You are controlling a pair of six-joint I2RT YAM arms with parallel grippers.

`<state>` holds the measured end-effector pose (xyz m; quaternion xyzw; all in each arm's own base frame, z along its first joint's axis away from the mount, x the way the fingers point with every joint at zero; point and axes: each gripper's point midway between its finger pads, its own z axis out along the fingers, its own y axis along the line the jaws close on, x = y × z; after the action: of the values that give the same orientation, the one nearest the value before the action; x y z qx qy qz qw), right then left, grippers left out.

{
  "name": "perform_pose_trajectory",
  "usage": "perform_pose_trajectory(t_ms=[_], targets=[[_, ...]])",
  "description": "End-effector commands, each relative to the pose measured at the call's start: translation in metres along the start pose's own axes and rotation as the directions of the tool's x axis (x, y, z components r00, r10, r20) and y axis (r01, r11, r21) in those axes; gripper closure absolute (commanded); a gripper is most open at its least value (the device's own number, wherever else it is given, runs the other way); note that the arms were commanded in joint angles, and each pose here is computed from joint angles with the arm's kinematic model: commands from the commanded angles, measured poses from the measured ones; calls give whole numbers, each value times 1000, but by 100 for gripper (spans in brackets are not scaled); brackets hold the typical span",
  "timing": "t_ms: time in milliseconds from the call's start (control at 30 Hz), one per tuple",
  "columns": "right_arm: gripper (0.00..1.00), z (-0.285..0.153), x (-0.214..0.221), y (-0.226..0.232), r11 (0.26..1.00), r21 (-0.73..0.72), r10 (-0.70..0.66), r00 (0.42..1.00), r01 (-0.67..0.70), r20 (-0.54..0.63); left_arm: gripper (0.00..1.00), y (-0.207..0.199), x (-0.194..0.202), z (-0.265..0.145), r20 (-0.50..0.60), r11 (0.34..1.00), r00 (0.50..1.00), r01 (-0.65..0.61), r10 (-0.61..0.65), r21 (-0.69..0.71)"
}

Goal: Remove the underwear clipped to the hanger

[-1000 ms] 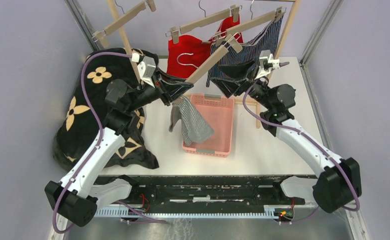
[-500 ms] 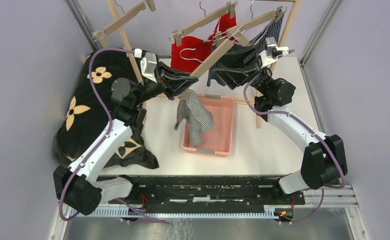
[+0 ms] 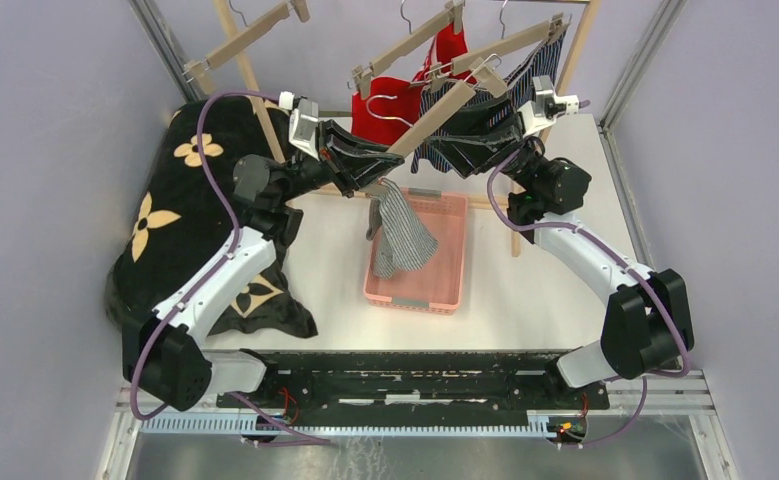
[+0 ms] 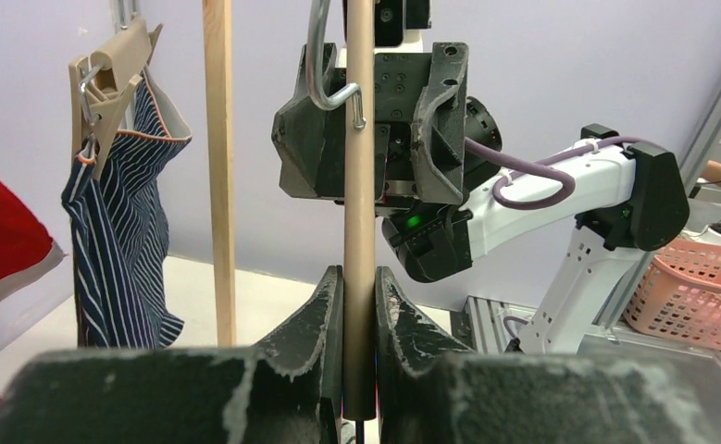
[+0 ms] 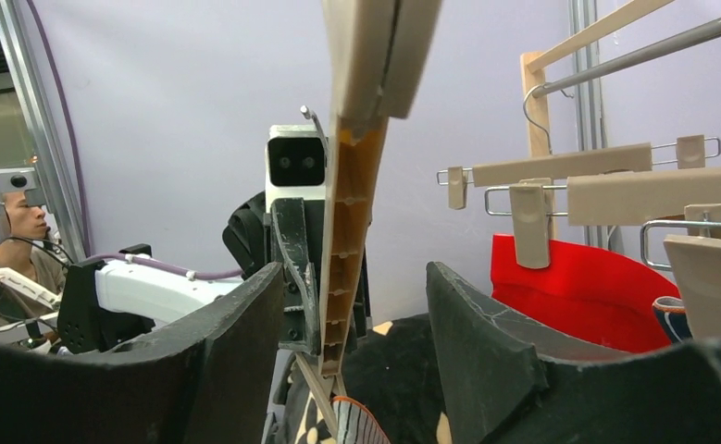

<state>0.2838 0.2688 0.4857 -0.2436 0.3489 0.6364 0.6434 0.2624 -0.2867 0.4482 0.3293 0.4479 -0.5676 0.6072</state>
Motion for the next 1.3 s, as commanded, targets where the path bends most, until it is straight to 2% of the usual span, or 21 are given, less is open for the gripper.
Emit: perform_pose_trajectory(t_ms=[0,267,333,367,433,467,567,733,800,933,967,1067,1133,1267], targets=[[35,9,-28,21,994,-74,-74,995,80,70,97,-19,-26,5,72,996,997,-20,14,87],[35,15,-34,16,994,-66,-76,993,82,88,97,-24,-19,4,62,993,998,-1,-6,115],[42,17,-33,14,995,-69,-59,994,65,87,97,-24,-18,5,60,993,998,3,-10,114],[52,18,-34,15,995,-80,-49,995,57,87,97,-23,-18,5,60,994,998,4,-11,113],[62,19,-32,14,995,-86,-37,996,44,81,97,-22,-17,6,60,994,998,9,-16,111],[63,19,-31,13,996,-86,-32,997,38,77,97,-21,-17,7,59,993,998,13,-20,113],[58,18,-28,11,996,-83,-27,997,33,68,97,-20,-14,9,59,992,998,26,-33,121],[57,19,-26,9,997,-72,-34,998,38,52,97,-19,-10,13,56,990,997,42,-49,135],[63,19,-25,8,997,-71,-36,998,39,44,97,-18,-10,14,57,990,997,42,-50,135],[93,18,-22,6,997,-63,-31,999,34,35,97,-18,-11,14,59,990,997,37,-46,136],[98,18,-21,5,998,-59,-30,999,32,31,97,-19,-11,13,58,990,997,36,-44,136],[99,18,-19,4,998,-51,-37,999,38,19,97,-17,-9,13,52,991,997,42,-49,130],[99,17,-22,7,997,-54,-53,998,55,25,93,-14,-5,12,43,993,998,37,-42,114],[99,16,-28,13,995,-47,-81,996,83,31,71,-7,6,8,4,997,999,33,-33,64]])
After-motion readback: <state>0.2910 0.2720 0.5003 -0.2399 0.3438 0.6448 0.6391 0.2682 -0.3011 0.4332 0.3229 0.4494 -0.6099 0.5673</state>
